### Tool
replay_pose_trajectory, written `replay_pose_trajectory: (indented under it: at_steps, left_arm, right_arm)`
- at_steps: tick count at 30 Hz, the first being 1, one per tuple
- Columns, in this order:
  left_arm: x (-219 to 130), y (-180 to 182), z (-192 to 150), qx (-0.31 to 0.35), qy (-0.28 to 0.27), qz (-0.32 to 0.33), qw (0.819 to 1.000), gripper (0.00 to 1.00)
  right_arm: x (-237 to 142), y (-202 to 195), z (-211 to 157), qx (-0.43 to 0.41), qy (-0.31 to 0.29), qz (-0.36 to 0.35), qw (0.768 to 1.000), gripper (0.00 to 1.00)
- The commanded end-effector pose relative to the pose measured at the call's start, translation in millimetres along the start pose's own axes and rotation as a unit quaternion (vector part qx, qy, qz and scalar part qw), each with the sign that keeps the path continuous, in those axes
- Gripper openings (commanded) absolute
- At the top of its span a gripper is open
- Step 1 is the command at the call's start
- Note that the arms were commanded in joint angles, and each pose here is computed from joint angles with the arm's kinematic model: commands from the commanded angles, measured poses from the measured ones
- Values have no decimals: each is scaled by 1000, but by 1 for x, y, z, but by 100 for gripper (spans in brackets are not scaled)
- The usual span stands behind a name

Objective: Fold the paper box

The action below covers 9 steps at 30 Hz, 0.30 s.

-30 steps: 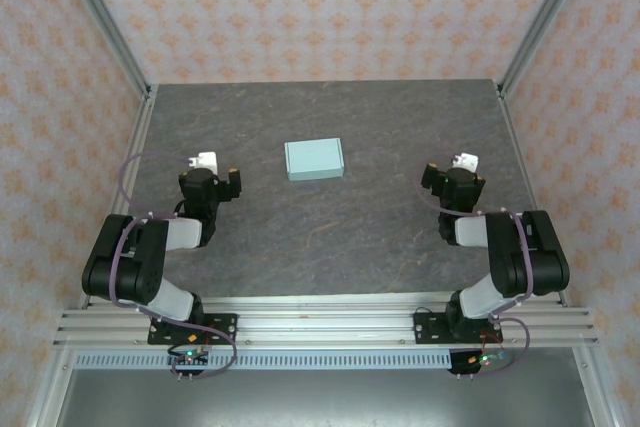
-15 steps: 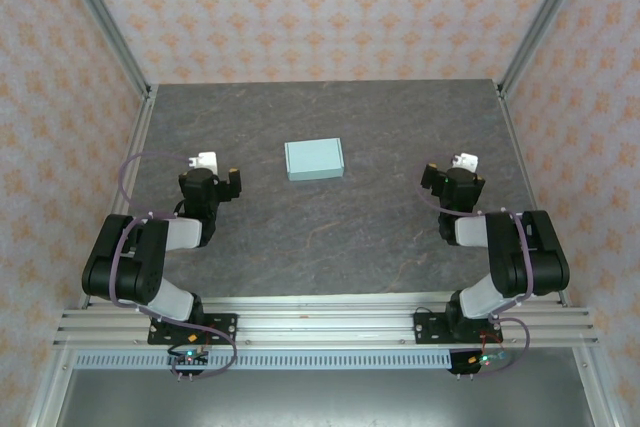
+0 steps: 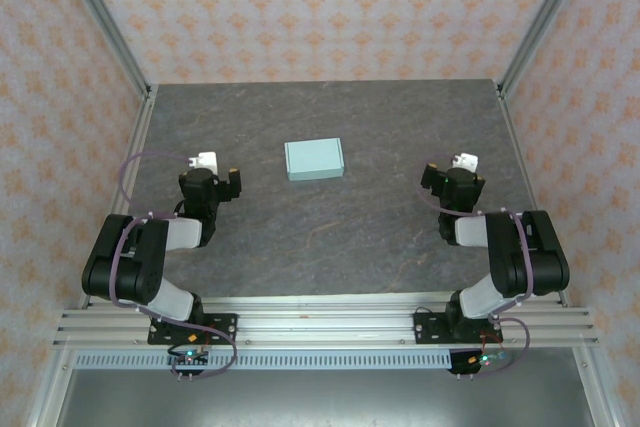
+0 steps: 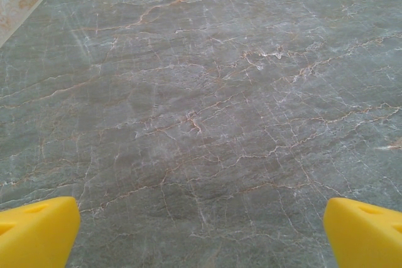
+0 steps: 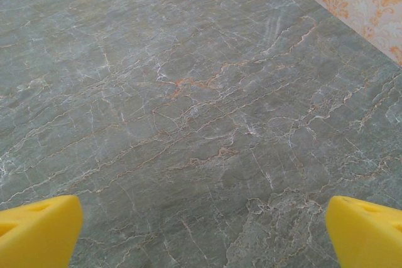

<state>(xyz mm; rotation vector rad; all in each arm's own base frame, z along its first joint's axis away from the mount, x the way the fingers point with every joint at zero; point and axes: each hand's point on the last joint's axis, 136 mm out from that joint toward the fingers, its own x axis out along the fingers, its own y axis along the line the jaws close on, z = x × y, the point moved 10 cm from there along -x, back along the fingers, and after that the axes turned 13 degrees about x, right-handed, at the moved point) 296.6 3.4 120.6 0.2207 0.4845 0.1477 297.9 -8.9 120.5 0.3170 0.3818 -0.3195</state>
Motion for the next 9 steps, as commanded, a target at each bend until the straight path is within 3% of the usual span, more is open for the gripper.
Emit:
replay_pose_trajectory:
  at_steps: [1, 9]
  left_arm:
    - [1, 4, 14, -1, -27, 6, 1000, 100]
    - [1, 4, 13, -1, -27, 7, 1000, 100]
  right_arm:
    - [1, 4, 9, 10, -10, 7, 1000, 99]
    - [1, 4, 8, 10, -9, 8, 1000, 99]
